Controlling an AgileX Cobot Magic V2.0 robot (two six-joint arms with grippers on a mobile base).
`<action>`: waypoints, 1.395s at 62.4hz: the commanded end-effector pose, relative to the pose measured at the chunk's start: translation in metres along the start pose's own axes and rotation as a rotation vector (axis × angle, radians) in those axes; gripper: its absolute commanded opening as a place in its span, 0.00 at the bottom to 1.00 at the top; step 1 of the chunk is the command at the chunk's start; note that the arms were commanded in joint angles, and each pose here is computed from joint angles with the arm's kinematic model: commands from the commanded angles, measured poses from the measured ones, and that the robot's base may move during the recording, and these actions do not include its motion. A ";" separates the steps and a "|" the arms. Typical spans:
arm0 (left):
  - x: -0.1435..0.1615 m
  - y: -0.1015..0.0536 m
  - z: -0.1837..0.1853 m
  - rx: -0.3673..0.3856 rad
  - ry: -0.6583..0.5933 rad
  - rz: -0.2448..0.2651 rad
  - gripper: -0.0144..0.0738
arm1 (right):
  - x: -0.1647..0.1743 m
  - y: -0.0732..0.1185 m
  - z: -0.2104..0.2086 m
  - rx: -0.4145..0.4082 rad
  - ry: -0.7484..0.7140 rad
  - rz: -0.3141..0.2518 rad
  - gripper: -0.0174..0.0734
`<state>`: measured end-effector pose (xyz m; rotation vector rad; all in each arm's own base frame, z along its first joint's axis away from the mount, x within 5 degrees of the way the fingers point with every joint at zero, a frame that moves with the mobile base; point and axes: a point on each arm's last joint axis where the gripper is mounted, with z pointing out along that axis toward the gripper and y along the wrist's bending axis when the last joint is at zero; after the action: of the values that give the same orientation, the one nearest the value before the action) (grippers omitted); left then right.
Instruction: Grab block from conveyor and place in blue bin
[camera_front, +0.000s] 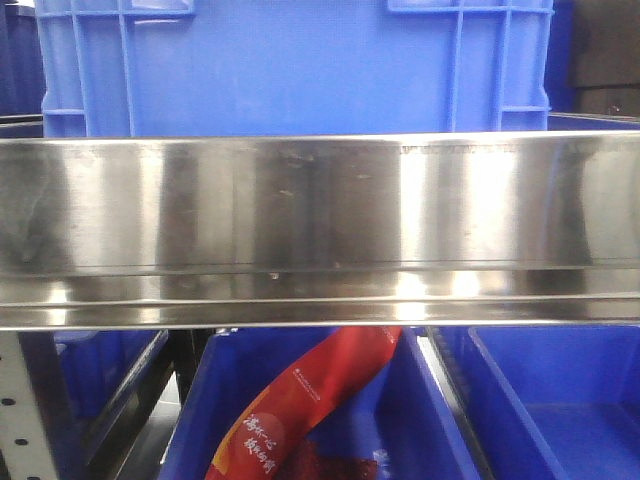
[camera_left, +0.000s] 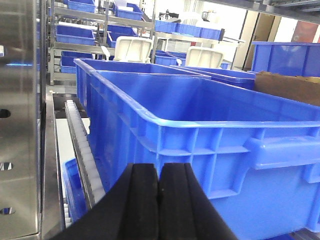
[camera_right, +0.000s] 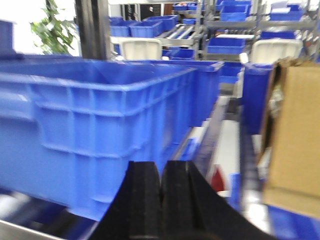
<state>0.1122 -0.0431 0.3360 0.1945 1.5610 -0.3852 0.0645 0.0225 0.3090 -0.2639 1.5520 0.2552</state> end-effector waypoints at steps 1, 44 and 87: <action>-0.002 0.001 -0.001 -0.006 -0.023 -0.011 0.04 | 0.004 -0.004 -0.006 0.053 -0.047 -0.064 0.01; -0.003 0.001 -0.001 -0.007 -0.028 -0.011 0.04 | 0.090 -0.012 -0.014 0.227 -0.148 -0.010 0.01; -0.003 0.001 -0.001 -0.007 -0.028 -0.011 0.04 | 0.097 -0.012 -0.014 0.221 -0.066 -0.001 0.01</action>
<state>0.1123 -0.0427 0.3366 0.1900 1.5547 -0.3836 0.0561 0.0065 0.2109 -0.0880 1.5140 0.0905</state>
